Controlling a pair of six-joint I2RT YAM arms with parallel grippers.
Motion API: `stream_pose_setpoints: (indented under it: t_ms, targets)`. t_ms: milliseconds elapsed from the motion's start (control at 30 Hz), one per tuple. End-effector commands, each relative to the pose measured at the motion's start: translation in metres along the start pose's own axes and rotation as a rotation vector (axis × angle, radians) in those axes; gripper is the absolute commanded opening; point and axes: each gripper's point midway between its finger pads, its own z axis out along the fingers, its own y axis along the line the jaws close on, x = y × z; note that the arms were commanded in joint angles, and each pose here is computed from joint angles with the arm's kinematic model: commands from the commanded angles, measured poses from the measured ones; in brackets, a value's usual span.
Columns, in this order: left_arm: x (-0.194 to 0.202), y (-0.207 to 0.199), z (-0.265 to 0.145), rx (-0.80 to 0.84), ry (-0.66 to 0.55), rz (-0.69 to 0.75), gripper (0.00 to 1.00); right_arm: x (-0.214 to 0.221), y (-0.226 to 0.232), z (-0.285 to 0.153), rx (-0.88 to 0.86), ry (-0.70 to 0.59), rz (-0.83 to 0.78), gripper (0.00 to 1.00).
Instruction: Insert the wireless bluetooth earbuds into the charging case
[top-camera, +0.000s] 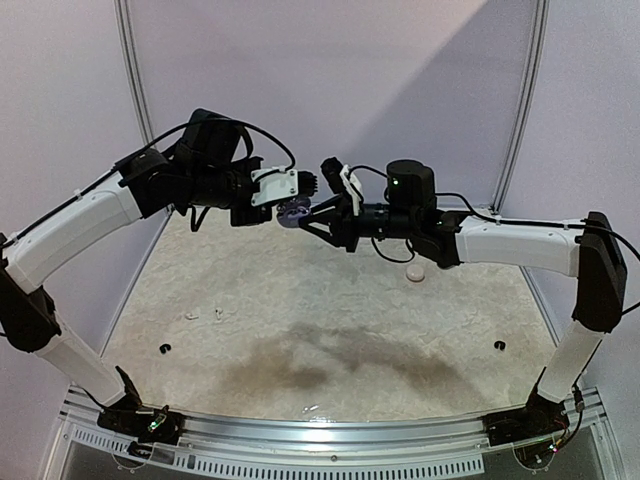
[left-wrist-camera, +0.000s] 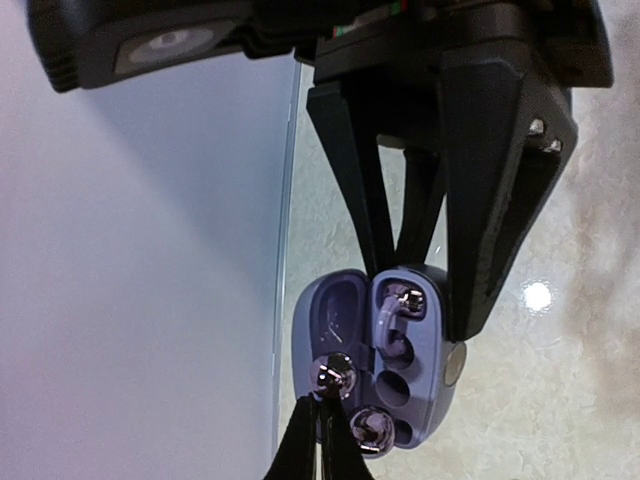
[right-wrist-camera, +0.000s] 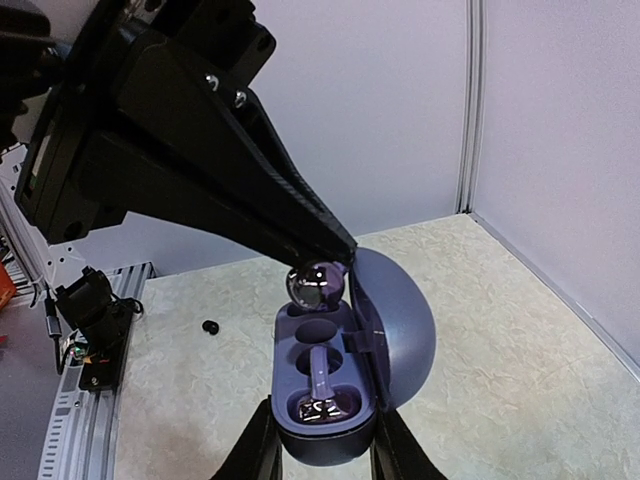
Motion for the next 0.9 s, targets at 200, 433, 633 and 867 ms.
stream_pose_setpoints:
  t_ms: [200, 433, 633, 867]
  targets:
    - [-0.008, 0.021, -0.007, -0.112, -0.010, -0.004, 0.00, -0.036, 0.008, -0.010, -0.016, -0.120, -0.024, 0.00]
    - [-0.009, 0.032, -0.016, -0.159, -0.008, 0.003, 0.00, -0.033, 0.004, -0.010, -0.003, -0.110, -0.010, 0.00]
    - [-0.011, 0.053, -0.029, -0.239, 0.003, -0.023, 0.00, -0.016, -0.008, -0.015, 0.052, -0.057, 0.027, 0.00]
    - [0.000, 0.045, -0.033, -0.227, 0.044, -0.030, 0.00, 0.000, -0.014, -0.027, 0.117, -0.025, 0.016, 0.00]
